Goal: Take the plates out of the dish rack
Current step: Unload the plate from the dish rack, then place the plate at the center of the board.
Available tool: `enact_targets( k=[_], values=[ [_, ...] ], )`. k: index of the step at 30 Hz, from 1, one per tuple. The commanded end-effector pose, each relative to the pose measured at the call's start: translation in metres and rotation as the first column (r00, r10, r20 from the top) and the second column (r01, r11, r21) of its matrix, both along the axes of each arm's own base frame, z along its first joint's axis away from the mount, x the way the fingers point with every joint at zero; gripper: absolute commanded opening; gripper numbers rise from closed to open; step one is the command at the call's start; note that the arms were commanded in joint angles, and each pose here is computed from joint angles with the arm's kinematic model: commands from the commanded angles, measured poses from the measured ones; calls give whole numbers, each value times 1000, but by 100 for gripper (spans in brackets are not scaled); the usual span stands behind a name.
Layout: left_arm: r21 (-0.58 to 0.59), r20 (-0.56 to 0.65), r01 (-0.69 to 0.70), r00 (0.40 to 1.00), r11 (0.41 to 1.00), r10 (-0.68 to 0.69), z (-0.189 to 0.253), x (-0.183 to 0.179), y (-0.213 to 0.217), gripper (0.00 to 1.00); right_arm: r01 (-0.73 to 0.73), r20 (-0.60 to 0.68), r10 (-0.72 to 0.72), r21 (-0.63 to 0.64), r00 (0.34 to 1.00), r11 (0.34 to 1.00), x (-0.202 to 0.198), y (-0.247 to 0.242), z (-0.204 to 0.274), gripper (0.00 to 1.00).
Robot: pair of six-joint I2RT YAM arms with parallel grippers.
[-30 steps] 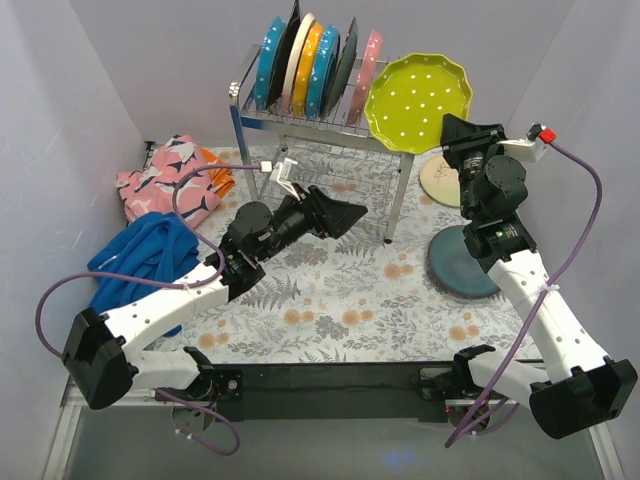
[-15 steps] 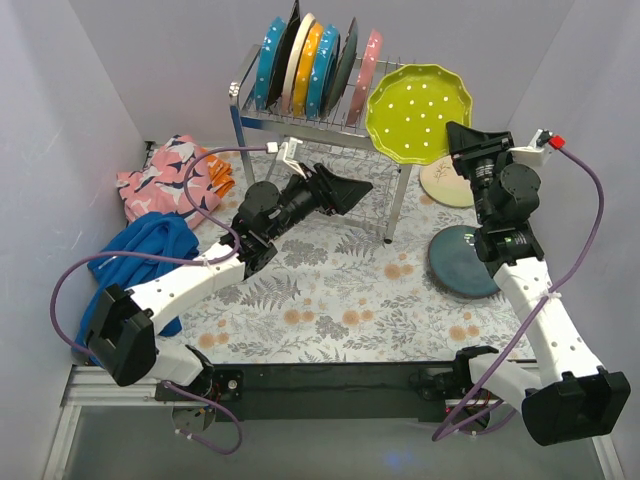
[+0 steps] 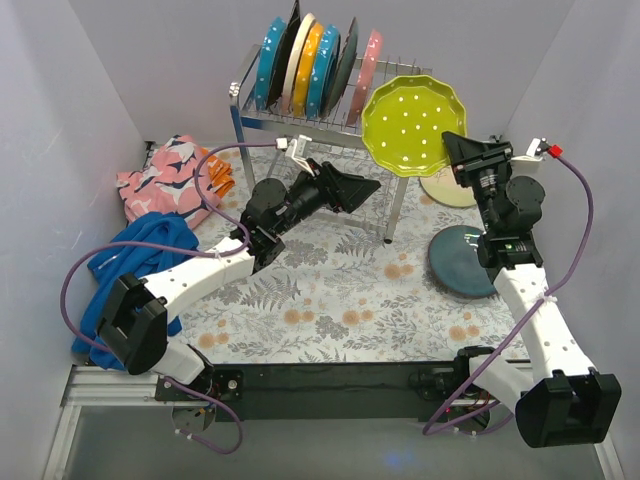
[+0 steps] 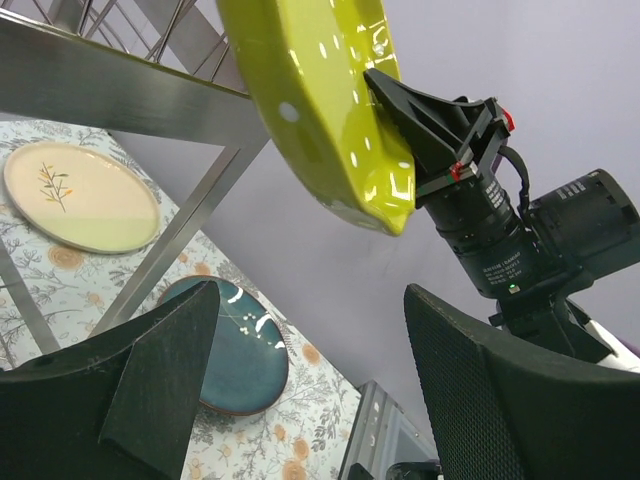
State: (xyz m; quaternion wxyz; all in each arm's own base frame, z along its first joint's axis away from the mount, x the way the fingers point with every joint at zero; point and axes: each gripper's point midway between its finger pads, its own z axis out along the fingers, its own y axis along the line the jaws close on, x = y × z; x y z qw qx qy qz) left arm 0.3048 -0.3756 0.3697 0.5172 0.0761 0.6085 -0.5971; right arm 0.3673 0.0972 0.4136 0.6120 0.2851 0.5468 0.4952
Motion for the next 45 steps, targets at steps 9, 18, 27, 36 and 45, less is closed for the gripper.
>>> enact_targets(
  k=[9, 18, 27, 36, 45],
  values=[
    [-23, 86, 5, 996, 1000, -3, 21, -15, 15, 73, -80, 209, 64, 66, 976, 995, -53, -6, 54, 1],
    [-12, 76, 0, 997, 1000, 1, 9, -30, 30, 73, -114, 209, 99, 59, 973, 992, -70, -6, 43, 1],
    [-5, 66, -37, 997, 999, 37, 1, -52, 58, 73, -139, 219, 127, 37, 967, 990, -90, -2, 38, 1],
    [73, 3, -163, 987, 984, 163, -14, -56, 92, 73, -195, 199, 195, -17, 960, 981, -105, 8, 30, 1],
    [161, -69, -289, 951, 944, 303, -48, -60, 129, 73, -243, 56, 256, -184, 965, 953, -124, 21, -34, 1]
  ],
)
